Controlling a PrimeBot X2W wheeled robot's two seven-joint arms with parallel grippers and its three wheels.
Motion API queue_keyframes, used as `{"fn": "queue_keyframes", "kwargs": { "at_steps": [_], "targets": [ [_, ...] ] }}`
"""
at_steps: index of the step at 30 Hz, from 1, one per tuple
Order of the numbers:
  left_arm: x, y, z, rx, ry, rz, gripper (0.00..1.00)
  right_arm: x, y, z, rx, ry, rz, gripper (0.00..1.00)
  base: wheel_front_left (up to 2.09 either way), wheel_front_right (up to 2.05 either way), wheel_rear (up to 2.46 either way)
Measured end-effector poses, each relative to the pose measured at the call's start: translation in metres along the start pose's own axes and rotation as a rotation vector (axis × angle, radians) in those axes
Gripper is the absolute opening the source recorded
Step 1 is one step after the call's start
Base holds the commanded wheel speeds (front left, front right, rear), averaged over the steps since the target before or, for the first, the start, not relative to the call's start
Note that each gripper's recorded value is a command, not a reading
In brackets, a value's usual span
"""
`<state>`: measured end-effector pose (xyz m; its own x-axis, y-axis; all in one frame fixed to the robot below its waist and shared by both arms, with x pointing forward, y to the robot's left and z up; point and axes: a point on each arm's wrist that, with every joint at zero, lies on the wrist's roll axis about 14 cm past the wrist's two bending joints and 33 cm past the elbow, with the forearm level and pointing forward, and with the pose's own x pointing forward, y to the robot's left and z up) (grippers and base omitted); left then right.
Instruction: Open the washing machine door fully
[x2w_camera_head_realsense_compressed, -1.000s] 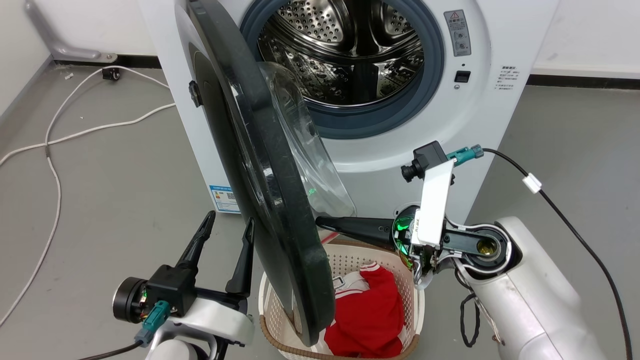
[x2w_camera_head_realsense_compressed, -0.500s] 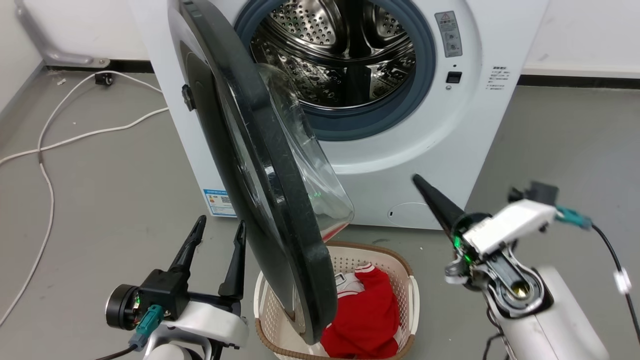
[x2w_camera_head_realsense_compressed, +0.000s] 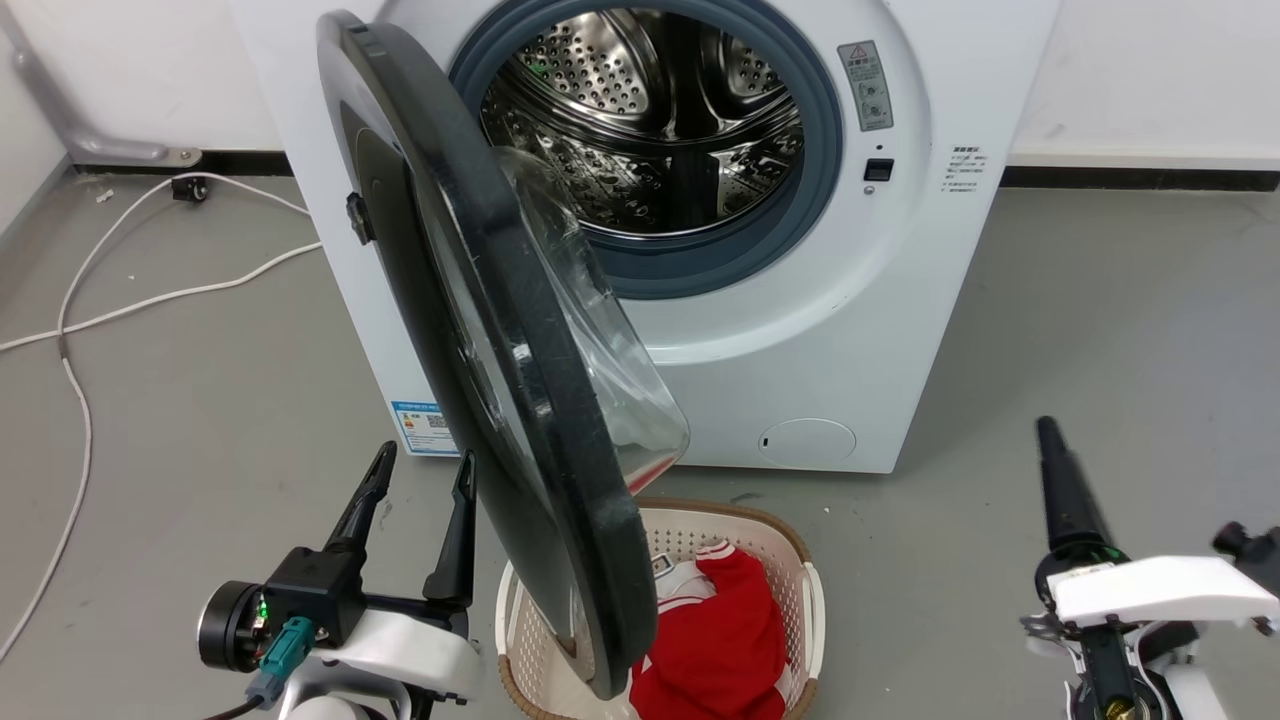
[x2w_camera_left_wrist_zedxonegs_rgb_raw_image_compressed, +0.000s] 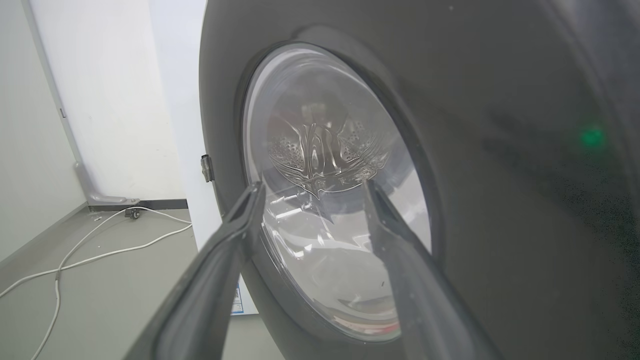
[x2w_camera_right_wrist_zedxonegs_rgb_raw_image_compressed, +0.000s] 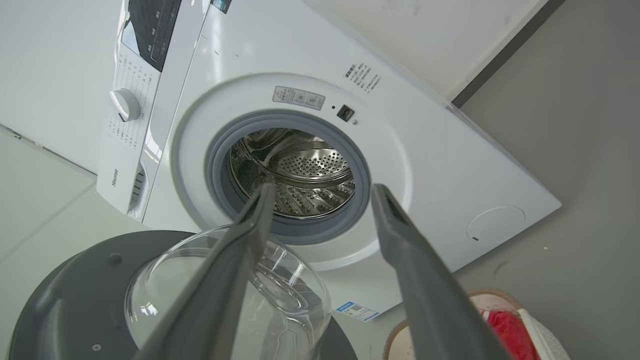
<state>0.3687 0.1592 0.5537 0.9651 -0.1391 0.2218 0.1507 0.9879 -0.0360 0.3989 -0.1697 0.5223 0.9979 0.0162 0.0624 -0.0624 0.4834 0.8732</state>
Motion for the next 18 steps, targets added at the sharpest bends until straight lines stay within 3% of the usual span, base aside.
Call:
{"fn": "queue_keyframes", "kwargs": {
  "at_steps": [6, 11, 14, 18],
  "targets": [
    [0.0, 0.0, 0.001, 0.002, -0.004, 0.001, 1.0, -0.007, 0.005, 0.035, -0.413, -0.135, 0.047, 1.0, 0.0, 0.0, 0.0],
    [0.001, 0.002, 0.002, 0.005, -0.005, 0.005, 1.0, -0.007, 0.041, 0.059, -0.774, -0.239, 0.136, 1.0, 0.0, 0.0, 0.0],
    [0.001, 0.004, 0.001, 0.01, -0.004, 0.009, 1.0, -0.012, 0.062, 0.06, -0.941, -0.273, 0.19, 1.0, 0.0, 0.0, 0.0],
    [0.001, 0.006, 0.002, 0.014, -0.005, 0.014, 1.0, -0.019, 0.075, 0.047, -1.074, -0.251, 0.239, 1.0, 0.0, 0.0, 0.0]
  ]
}}
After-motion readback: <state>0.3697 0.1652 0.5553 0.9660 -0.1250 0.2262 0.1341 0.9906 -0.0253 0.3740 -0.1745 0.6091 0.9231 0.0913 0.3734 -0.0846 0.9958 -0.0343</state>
